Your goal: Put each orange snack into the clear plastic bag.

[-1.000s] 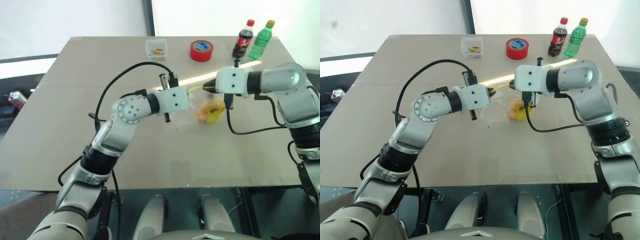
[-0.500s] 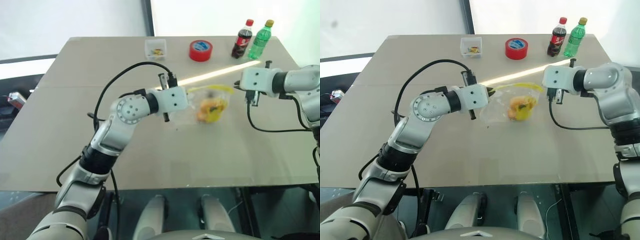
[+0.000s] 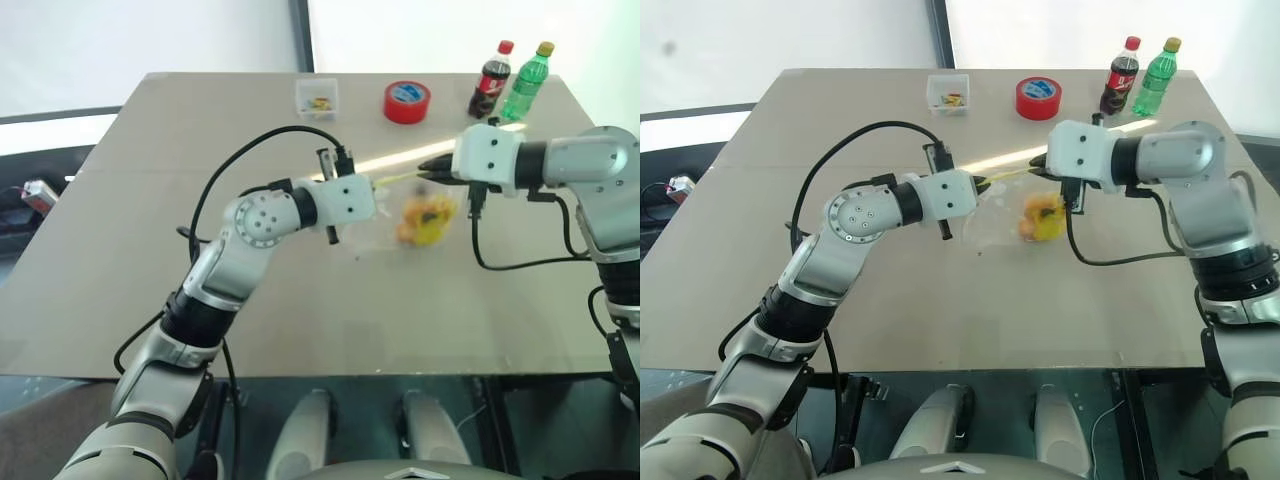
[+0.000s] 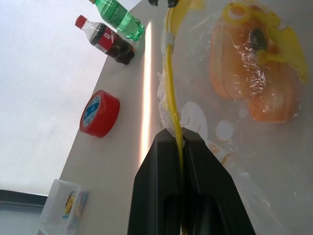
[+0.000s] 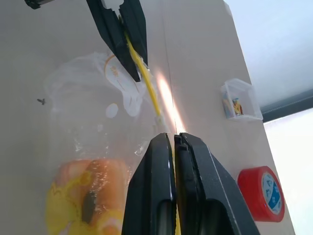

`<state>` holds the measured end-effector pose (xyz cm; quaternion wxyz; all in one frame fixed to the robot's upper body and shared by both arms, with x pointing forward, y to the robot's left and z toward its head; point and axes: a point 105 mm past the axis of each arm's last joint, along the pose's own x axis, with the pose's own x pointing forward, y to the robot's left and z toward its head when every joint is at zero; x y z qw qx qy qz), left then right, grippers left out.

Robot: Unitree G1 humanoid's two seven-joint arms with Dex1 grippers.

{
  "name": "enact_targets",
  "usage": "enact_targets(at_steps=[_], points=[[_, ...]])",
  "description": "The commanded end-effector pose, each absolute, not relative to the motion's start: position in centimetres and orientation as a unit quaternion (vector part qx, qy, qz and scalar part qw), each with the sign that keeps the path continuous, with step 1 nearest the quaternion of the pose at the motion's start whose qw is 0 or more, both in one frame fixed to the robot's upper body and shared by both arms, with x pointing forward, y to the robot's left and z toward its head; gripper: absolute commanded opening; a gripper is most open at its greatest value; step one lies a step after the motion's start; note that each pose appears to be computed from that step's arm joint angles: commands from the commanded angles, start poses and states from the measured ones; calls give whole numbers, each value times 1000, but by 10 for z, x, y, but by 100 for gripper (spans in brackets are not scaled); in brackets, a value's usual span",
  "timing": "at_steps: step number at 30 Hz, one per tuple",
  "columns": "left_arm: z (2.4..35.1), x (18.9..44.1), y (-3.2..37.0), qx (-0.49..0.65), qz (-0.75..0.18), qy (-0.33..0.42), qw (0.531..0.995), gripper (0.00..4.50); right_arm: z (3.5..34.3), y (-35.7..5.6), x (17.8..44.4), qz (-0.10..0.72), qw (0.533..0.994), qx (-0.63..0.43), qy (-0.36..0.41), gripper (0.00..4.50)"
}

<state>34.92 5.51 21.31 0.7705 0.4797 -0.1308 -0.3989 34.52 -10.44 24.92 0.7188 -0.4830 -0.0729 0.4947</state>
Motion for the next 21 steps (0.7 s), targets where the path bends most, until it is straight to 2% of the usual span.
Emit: enact_targets(at_steps=[1, 15, 21], points=[[230, 346, 52, 483, -389, -164, 767, 0, 257, -99, 344, 489, 704, -505, -98, 21], [229, 343, 48, 477, -390, -171, 769, 0, 261, -88, 353, 482, 695, -521, -115, 21], [229, 345, 49, 479, -389, -169, 768, 0, 273, -85, 341, 504, 693, -499, -127, 21]])
